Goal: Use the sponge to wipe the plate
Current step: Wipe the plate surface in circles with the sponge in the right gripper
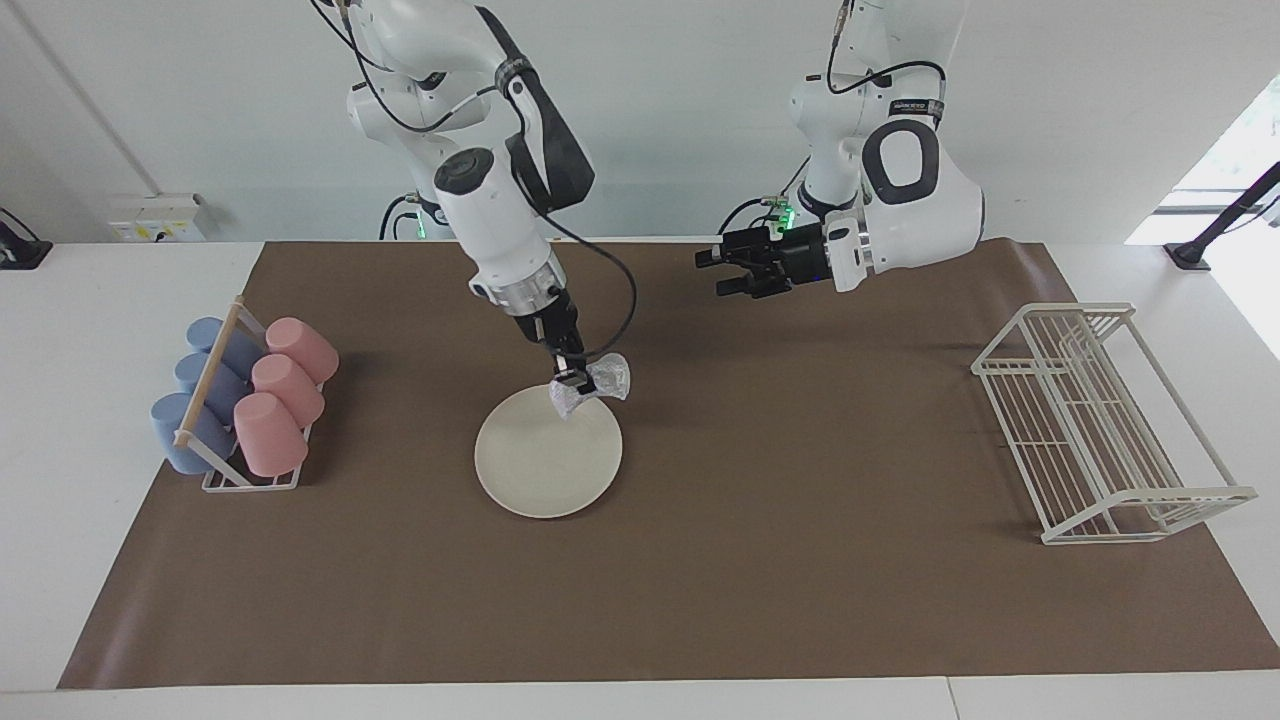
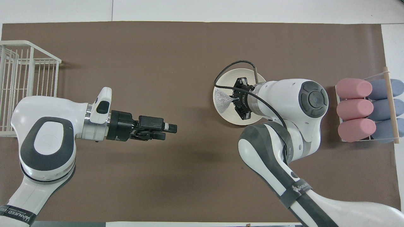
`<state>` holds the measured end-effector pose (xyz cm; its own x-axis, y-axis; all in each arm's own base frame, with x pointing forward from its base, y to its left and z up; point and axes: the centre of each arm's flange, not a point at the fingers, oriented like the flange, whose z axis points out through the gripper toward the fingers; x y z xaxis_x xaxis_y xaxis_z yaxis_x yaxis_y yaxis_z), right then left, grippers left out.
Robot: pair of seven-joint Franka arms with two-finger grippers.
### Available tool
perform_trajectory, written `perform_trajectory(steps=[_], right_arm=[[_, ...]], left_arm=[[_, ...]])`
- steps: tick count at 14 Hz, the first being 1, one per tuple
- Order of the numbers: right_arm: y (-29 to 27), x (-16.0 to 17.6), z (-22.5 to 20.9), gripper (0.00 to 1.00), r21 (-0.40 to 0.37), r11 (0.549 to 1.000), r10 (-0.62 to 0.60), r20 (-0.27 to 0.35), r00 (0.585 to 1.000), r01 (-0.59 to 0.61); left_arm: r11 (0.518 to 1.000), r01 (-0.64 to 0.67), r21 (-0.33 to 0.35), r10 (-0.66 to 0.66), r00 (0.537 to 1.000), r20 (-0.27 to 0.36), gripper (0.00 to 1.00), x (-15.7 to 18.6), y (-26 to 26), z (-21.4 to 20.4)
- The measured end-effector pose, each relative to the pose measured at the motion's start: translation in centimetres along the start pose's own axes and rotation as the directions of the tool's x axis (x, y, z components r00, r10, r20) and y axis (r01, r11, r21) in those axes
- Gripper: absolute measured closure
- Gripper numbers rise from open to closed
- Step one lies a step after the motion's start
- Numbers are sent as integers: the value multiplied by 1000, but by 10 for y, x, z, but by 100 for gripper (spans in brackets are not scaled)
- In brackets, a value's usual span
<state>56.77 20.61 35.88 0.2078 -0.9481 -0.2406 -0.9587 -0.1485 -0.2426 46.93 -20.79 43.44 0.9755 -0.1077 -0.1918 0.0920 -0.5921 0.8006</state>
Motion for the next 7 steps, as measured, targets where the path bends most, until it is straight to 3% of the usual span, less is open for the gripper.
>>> perform_trajectory(steps=[4,7], right_arm=[[12,21,54,90,-26,999,-20,-12,1000,20],[13,15,65,90,-12,999,-36,-11,999,36]], left_arm=[[970,-15,243,18,1000,-10,0,4,-21,-11],[931,-17,364,31,999,-33,0,9,-39,-30]])
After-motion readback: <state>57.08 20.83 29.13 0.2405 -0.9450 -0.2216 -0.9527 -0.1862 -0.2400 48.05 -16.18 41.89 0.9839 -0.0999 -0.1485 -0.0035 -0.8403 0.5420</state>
